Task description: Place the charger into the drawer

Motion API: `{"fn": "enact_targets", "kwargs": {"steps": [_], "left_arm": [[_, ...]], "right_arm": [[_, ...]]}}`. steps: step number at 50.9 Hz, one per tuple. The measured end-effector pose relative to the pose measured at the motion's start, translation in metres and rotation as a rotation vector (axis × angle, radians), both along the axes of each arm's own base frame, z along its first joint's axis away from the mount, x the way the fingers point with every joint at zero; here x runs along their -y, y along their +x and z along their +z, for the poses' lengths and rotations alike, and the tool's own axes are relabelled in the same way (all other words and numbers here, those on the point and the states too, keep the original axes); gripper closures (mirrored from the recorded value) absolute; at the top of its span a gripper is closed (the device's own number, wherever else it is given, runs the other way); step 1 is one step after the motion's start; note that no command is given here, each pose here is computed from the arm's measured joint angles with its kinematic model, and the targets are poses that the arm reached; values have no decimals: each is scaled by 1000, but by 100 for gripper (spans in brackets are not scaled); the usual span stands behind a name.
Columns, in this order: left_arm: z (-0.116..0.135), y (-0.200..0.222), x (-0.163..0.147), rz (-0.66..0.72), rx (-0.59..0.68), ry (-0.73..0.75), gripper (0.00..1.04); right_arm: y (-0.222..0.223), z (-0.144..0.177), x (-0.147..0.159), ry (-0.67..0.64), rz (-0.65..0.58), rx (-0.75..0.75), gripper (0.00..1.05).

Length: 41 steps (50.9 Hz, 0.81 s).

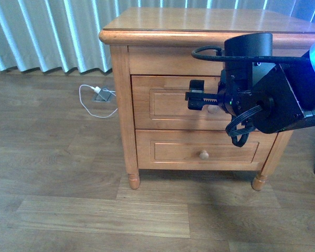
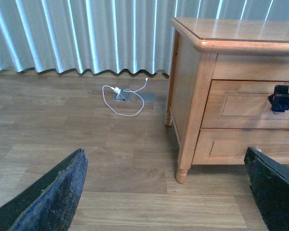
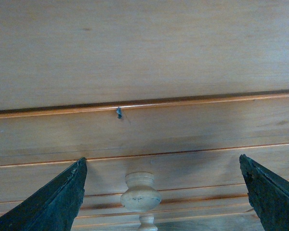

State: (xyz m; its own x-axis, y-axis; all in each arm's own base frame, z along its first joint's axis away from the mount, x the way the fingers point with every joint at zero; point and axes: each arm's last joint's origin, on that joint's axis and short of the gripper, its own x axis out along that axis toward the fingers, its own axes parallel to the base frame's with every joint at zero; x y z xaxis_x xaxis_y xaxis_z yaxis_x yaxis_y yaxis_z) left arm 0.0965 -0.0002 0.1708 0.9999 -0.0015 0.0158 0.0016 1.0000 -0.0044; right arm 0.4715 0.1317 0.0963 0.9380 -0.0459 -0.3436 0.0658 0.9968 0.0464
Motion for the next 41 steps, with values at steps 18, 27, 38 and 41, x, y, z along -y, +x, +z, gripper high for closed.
{"fn": "enact_targets", "kwargs": {"steps": [18, 27, 38, 41], "left_arm": [[0, 0, 0, 0, 0, 0, 6], [0, 0, 0, 0, 0, 0, 6], [0, 0, 0, 0, 0, 0, 6], [0, 0, 0, 0, 0, 0, 6]], "right_arm": [[-53, 23, 30, 36, 18, -13, 9], [-108, 55, 47, 62, 71, -53, 9], [-175, 94, 74, 117, 90, -50, 9], [-193, 102, 80, 135, 96, -45, 9]]}}
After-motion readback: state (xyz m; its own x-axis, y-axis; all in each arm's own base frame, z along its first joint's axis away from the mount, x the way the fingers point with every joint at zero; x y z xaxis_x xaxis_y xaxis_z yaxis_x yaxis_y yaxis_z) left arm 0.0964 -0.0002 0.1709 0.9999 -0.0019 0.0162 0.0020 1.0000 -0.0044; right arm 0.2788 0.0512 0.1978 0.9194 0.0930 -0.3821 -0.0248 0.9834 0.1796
